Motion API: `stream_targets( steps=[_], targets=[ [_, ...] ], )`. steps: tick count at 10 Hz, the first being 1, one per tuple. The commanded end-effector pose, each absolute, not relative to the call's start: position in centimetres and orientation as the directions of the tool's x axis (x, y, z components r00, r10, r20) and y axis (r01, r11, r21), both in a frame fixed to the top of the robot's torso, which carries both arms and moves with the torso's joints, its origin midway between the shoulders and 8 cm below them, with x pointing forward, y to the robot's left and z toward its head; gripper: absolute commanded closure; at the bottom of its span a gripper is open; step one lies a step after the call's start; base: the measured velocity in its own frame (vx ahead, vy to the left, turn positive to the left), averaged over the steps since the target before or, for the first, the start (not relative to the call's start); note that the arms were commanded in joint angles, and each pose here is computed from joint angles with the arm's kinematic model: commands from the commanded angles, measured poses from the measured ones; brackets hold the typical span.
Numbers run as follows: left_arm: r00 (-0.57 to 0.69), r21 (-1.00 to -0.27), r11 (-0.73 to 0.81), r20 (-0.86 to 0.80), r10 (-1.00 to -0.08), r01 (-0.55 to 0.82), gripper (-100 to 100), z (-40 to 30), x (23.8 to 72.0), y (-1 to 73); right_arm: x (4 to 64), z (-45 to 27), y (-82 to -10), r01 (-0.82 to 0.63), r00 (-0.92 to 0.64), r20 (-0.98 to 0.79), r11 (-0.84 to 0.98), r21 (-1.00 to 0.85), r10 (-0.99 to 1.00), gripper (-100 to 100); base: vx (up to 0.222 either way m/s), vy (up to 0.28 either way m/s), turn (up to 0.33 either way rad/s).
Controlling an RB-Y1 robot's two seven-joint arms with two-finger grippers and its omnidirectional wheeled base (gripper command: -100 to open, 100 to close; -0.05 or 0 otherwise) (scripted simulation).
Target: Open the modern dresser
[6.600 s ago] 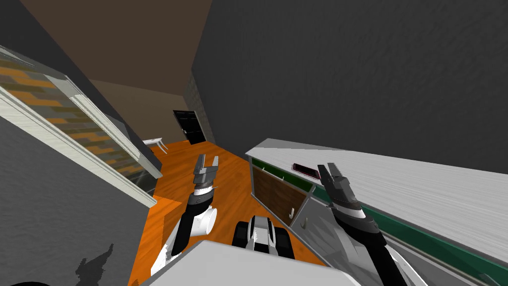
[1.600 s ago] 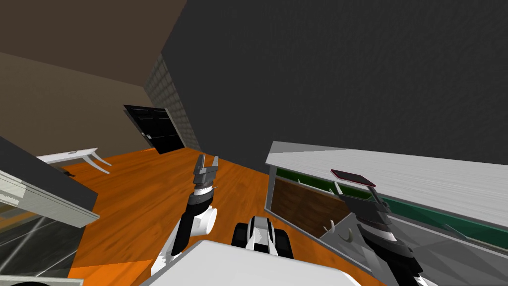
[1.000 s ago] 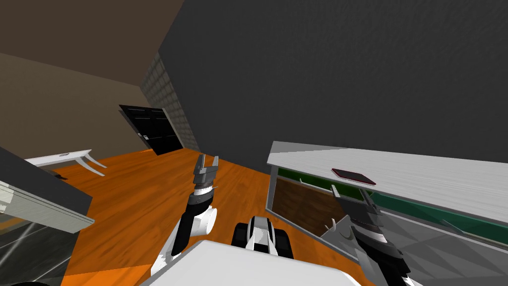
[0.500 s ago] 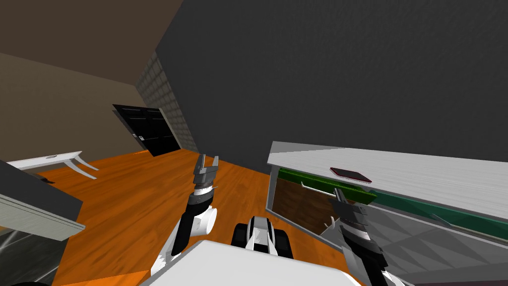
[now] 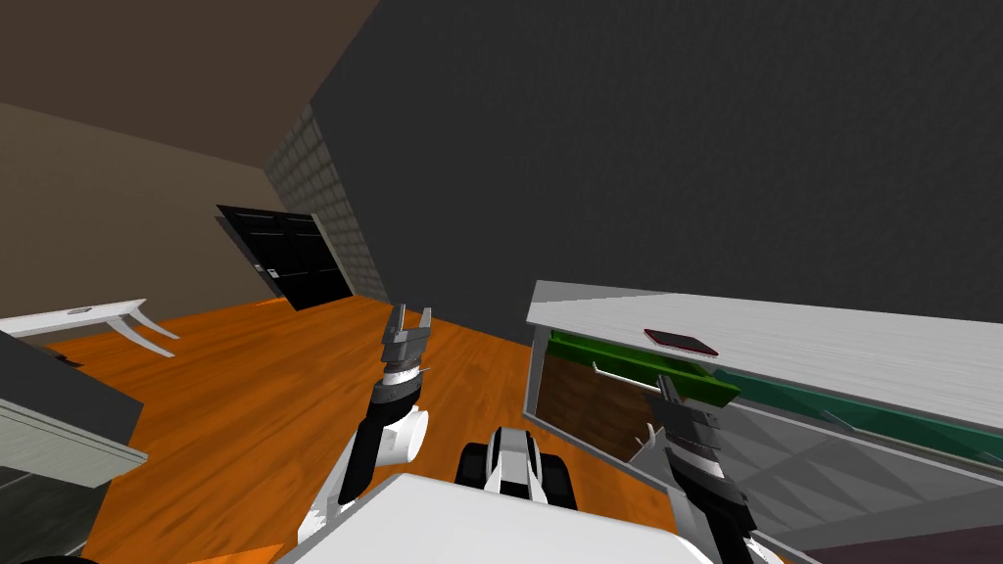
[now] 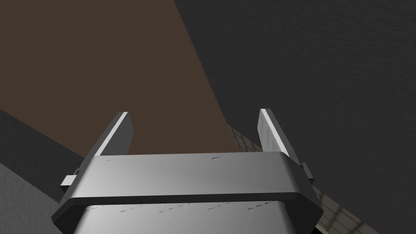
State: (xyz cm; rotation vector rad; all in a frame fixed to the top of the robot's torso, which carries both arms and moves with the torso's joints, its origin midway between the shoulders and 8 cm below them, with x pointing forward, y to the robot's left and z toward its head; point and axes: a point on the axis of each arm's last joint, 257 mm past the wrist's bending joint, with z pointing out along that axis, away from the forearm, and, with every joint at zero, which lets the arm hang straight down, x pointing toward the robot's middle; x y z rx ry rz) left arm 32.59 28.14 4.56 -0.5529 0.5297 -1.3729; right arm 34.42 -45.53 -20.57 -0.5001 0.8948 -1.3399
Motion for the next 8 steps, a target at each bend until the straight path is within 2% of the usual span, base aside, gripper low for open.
stream_targets(
  steps=[1, 8],
  targets=[
    [0.123, -0.646, 0.113, -0.029, -0.992, 0.755, 0, 4.56, 32.59, 28.14, 34.77, -23.5, -43.22, 0.576, -0.025, -0.322, 0.25, -0.778, -0.946, -100, 0.003, -0.003, -0.035],
    [0.123, -0.646, 0.113, -0.029, -0.992, 0.755, 0, 4.56, 32.59, 28.14, 34.81, -22.98, -43.24, 0.584, -0.021, -0.313, 0.242, -0.775, -0.95, -100, -0.001, -0.001, 0.0]
  ],
)
